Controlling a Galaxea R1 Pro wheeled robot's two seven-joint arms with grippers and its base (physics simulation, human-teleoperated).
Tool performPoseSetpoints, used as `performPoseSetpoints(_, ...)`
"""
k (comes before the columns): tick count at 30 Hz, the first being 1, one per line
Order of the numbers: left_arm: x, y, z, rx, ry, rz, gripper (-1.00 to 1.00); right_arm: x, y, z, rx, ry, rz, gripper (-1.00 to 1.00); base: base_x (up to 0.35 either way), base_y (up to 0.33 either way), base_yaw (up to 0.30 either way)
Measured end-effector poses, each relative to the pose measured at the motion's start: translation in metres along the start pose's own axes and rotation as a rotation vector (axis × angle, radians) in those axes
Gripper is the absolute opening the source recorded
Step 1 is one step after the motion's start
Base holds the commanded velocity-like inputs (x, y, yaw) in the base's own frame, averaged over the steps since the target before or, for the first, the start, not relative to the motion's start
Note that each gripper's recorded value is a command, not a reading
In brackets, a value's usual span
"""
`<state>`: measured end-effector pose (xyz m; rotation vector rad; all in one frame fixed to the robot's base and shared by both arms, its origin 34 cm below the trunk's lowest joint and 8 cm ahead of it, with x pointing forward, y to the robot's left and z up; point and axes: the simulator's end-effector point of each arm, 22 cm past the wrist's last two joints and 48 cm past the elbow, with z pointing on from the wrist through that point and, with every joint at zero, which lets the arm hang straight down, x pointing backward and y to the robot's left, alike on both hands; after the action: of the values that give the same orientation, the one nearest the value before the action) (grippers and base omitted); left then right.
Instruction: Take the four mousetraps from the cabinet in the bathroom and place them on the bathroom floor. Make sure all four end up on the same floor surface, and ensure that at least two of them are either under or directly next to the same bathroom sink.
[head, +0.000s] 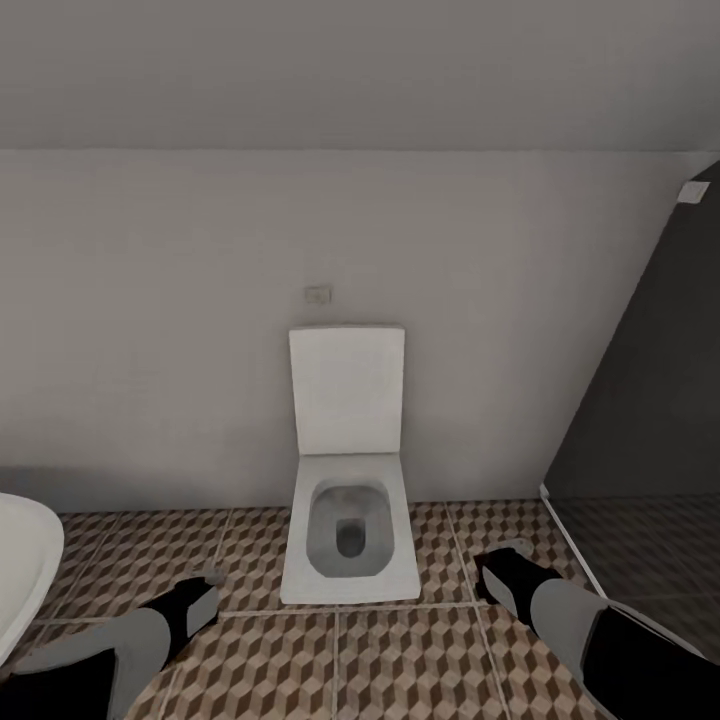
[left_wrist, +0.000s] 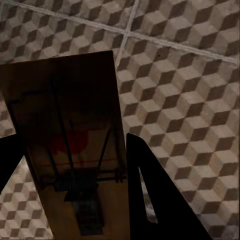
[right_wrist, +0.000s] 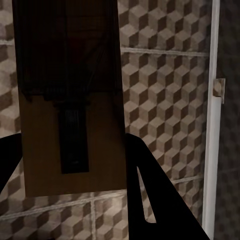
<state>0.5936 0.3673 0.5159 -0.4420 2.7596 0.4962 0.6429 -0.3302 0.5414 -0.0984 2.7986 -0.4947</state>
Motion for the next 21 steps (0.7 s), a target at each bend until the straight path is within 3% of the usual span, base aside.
performPoseSetpoints(5, -0.015, 0.001, 0.0, 0.001, -0.059, -0.029, -1.0, 0.0, -0.001, 0.0, 0.001, 0.0, 0.0, -1.0, 0.0, 0.0, 0.0)
performPoseSetpoints(21, -0.016, -0.001, -0.001, 0.005, -0.066, -0.038, -1.0, -0.002, -0.001, 0.0, -0.002, -0.004, 0.0, -1.0, 0.0, 0.0, 0.0)
